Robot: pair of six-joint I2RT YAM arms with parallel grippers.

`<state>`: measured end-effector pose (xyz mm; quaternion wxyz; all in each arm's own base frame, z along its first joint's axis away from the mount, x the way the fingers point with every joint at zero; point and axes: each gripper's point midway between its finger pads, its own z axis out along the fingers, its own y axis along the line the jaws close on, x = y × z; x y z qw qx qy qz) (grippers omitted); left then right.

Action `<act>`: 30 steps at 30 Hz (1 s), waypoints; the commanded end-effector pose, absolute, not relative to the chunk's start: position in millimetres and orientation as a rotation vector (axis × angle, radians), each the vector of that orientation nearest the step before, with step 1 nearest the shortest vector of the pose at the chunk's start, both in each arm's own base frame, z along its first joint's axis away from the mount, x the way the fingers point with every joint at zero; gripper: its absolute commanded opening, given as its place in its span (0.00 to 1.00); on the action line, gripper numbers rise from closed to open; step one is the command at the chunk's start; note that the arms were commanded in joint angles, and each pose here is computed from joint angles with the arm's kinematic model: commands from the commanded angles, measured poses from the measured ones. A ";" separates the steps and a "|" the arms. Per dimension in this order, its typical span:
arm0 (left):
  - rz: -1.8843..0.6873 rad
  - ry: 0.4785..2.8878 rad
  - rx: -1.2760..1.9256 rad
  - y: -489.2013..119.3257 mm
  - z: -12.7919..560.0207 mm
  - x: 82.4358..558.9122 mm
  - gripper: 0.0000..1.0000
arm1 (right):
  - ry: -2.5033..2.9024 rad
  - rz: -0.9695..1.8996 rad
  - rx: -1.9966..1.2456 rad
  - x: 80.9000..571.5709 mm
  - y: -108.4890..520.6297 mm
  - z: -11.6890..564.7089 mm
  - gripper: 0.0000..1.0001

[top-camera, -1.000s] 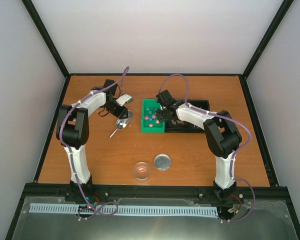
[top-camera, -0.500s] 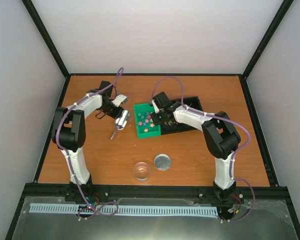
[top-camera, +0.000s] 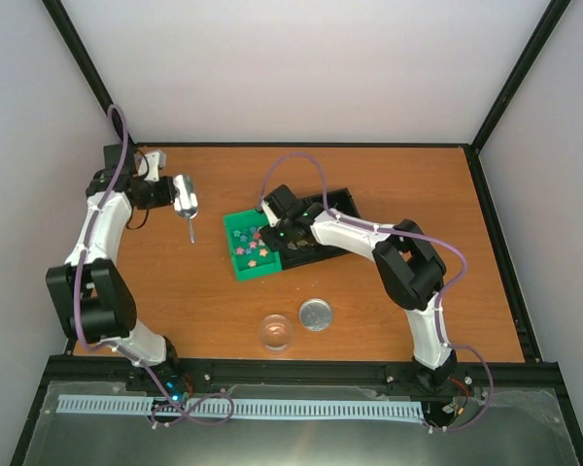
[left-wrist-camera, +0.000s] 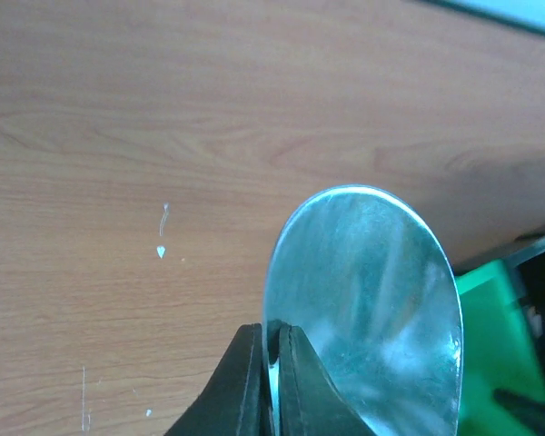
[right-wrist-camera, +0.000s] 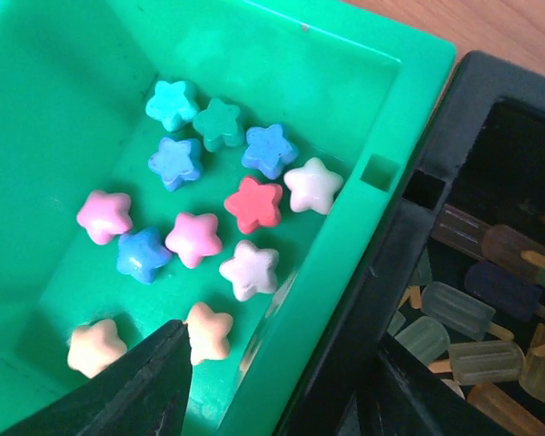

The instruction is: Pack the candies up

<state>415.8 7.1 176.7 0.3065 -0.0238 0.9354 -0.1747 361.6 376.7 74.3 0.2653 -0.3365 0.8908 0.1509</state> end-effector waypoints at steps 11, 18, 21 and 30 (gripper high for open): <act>-0.374 2.199 -0.616 39.6 264.4 402.1 0.01 | 2.158 0.607 -1.233 311.1 464.2 91.7 0.50; -0.441 2.109 -0.760 40.5 280.0 395.9 0.01 | 2.015 0.544 -1.203 321.1 458.6 150.0 0.79; -0.458 2.072 -0.823 42.5 286.3 396.1 0.01 | 1.911 0.507 -1.174 327.2 454.6 191.9 0.94; -0.482 2.096 -1.029 38.6 283.0 380.1 0.01 | 1.757 0.471 -1.174 338.6 463.6 271.8 1.00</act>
